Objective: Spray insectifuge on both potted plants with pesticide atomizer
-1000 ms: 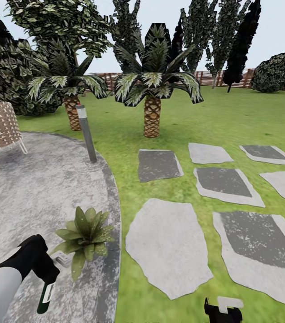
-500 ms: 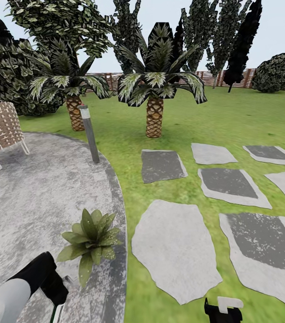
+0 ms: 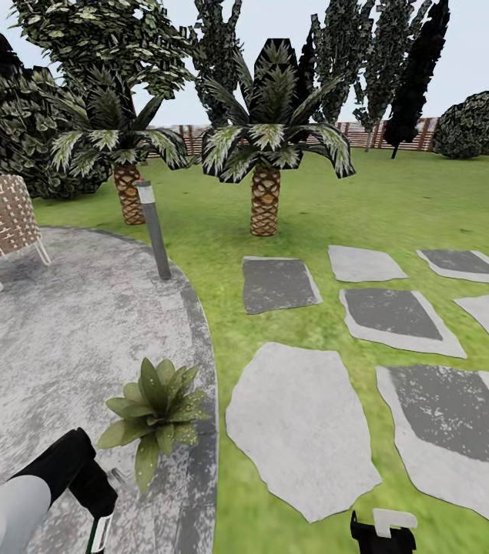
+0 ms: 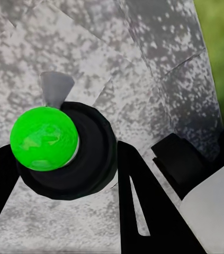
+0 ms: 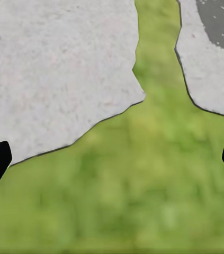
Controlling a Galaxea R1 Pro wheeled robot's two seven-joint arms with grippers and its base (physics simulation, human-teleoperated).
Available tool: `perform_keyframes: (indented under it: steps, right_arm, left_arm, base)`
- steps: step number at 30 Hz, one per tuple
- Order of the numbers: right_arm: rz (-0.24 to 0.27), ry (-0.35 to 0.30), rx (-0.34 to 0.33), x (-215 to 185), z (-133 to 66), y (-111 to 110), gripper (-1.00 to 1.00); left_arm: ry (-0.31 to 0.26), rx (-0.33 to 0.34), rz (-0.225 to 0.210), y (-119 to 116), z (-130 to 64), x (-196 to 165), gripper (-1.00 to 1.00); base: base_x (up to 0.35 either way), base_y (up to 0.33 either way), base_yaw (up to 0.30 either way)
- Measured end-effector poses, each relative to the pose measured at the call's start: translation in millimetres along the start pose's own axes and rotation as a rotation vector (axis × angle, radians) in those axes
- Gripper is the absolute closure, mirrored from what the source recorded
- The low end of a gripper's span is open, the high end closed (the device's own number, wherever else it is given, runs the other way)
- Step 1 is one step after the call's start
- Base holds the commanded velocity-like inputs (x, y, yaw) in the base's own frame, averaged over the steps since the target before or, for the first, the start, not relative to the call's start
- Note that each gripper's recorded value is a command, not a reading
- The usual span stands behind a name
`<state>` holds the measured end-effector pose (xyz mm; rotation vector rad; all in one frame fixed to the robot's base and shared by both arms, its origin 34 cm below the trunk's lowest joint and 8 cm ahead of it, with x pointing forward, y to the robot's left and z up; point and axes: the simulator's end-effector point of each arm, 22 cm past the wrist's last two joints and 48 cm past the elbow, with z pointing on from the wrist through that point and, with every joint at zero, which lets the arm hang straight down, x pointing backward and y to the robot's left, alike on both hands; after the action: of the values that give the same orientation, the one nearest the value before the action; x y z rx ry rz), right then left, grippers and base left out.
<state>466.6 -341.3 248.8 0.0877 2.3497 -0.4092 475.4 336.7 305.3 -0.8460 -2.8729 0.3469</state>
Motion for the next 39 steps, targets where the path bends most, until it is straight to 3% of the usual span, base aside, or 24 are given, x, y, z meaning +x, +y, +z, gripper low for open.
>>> perform_keyframes:
  steps: [7,10,12,15,17,22,27,32,39]
  right_arm:
    - [0.000,0.000,0.000,0,0.0,0,-1.00]
    - [0.001,0.001,0.000,0,0.0,0,-1.00]
    - [0.001,0.002,0.002,1,0.3,0,-1.00]
    - [0.001,0.003,0.003,2,0.6,0,-1.00]
    - [0.000,0.004,0.003,2,0.6,-1,-1.00]
    - [-0.001,0.005,0.002,3,0.6,-1,-1.00]
    - [-0.004,0.005,0.006,3,1.3,-5,-1.00]
    - [-0.004,0.004,0.007,3,1.6,-6,-1.00]
    - [-0.005,0.006,0.007,3,1.7,-6,-1.00]
  left_arm:
    - [0.017,-0.015,-0.026,16,-4.2,20,1.00]
    - [-0.009,0.036,0.013,-22,9.4,-11,1.00]
    - [-0.011,0.041,0.030,-28,10.9,-19,1.00]
    - [-0.015,0.031,0.026,-21,6.0,-19,1.00]
    - [-0.036,0.050,0.020,-10,-12.6,-20,1.00]
    - [-0.058,0.068,0.037,-11,-25.5,-27,1.00]
    - [-0.046,0.067,-0.011,-15,-29.5,-34,1.00]
    - [-0.034,0.058,-0.027,-10,-29.9,-29,1.00]
    - [-0.031,-0.028,-0.040,11,-28.6,-24,1.00]
  base:
    - [0.000,0.000,0.005]
    - [0.000,0.000,0.097]
    - [0.000,0.000,0.155]
    - [0.000,0.000,0.105]
    - [0.000,0.000,0.021]
    - [0.000,0.000,0.004]
    - [0.000,0.000,0.000]
    - [-0.002,0.000,0.000]
    - [-0.266,0.086,-0.105]
